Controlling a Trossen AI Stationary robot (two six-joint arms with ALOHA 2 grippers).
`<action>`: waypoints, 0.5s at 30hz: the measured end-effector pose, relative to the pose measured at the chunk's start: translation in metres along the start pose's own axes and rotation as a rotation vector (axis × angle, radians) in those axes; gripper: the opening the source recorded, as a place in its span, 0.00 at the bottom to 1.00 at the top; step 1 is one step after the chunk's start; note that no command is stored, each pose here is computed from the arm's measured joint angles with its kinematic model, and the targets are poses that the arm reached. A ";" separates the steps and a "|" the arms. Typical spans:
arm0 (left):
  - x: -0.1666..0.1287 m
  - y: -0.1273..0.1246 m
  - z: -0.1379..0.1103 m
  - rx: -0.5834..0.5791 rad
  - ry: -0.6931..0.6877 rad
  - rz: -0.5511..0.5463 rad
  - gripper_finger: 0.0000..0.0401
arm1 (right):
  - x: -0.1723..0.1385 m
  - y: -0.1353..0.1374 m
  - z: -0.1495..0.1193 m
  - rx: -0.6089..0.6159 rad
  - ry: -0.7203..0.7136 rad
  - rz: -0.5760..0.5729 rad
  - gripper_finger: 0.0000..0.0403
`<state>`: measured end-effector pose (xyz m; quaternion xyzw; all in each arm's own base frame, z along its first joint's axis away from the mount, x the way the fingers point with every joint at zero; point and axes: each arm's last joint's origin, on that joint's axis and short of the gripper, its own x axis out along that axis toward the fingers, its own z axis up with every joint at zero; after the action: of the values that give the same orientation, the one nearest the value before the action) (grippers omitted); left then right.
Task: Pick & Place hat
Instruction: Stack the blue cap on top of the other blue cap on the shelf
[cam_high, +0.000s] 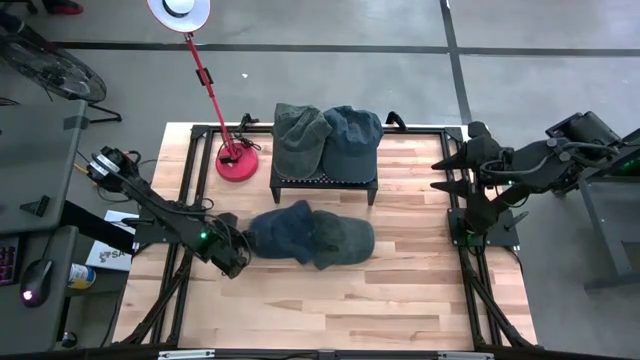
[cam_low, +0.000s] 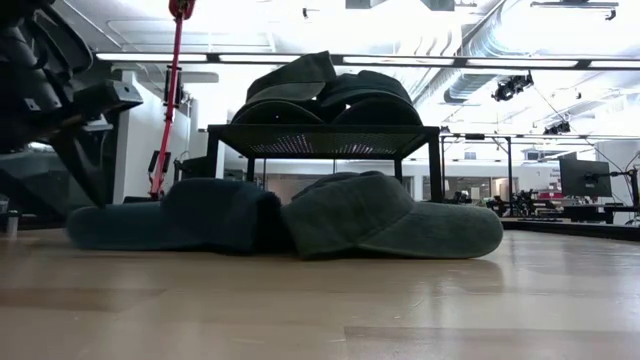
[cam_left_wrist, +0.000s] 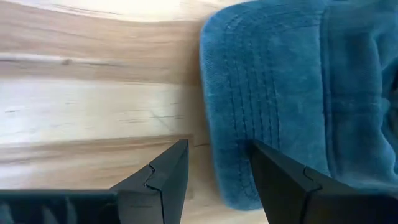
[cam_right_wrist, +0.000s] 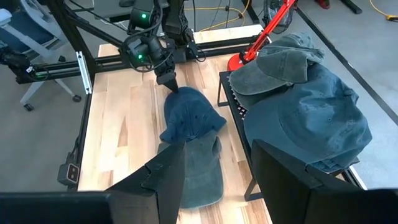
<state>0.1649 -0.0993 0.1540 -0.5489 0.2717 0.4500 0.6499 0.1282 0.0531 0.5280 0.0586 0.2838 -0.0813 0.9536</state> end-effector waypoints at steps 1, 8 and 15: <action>0.001 0.001 0.000 0.003 0.003 -0.012 0.42 | 0.000 0.000 0.000 0.000 0.000 0.000 0.44; 0.010 0.003 -0.004 0.050 0.039 -0.104 0.42 | 0.000 -0.001 0.001 0.000 -0.019 -0.037 0.44; 0.011 -0.001 -0.005 0.068 0.020 -0.176 0.42 | 0.000 -0.002 0.001 -0.004 -0.035 -0.070 0.44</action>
<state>0.1712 -0.1014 0.1442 -0.5528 0.2439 0.3763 0.7024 0.1283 0.0510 0.5287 0.0453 0.2689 -0.1151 0.9552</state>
